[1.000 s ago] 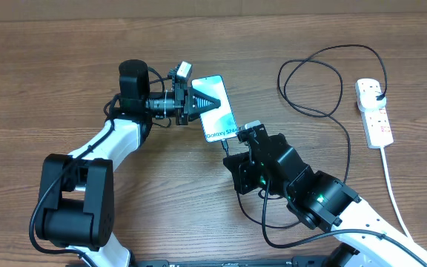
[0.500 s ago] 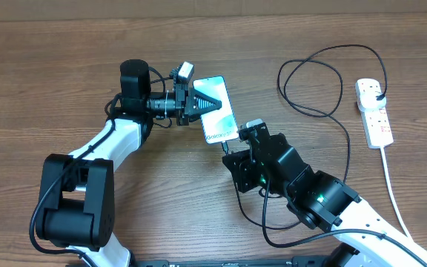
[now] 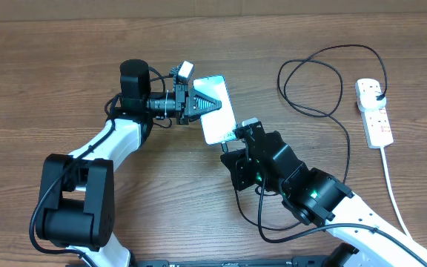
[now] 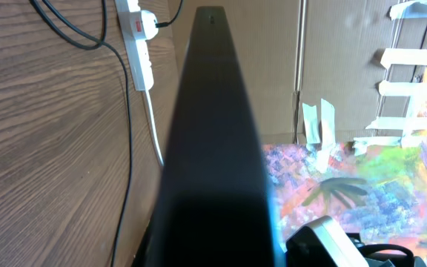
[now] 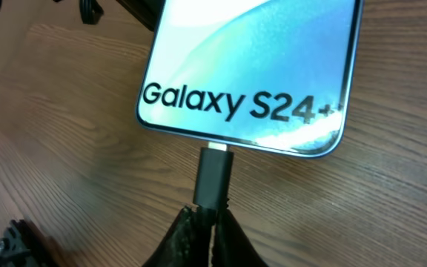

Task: Plug charger to phone and switch on socket
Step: 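Push the black USB-C plug into the phone's bottom port with the right gripper, then open the right gripper to release the plug and pull it back, then lower the phone with the left gripper and lay it flat on the table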

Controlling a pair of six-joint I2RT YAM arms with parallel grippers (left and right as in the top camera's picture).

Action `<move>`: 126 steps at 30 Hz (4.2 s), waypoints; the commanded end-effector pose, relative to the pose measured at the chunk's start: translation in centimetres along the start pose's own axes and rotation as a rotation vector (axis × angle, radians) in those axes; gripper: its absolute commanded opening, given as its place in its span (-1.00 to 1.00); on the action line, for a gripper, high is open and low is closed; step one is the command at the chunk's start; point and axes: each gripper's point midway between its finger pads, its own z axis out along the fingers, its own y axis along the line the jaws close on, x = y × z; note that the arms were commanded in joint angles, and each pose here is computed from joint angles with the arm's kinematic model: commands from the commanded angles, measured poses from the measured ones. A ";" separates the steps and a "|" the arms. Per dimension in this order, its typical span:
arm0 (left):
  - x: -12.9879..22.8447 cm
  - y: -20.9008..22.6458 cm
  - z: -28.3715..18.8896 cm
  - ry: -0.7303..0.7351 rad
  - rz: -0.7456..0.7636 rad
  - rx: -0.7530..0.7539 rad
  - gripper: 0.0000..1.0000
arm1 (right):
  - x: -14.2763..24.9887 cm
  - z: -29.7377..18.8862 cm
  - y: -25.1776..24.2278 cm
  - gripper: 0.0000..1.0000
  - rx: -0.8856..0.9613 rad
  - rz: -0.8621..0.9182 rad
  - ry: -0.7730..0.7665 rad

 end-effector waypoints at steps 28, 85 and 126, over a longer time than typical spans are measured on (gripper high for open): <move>3.5 -1.8 1.4 0.194 0.220 0.114 -0.92 | -5.3 -0.7 1.4 -0.92 -0.003 -0.040 -0.173; 1.9 13.2 2.8 0.162 0.093 -0.543 -0.92 | -7.9 -19.2 -4.5 0.69 0.301 0.157 -0.532; 2.3 17.3 2.1 0.174 0.041 -0.643 -0.48 | -7.5 -18.4 -4.7 0.93 0.312 0.153 -0.499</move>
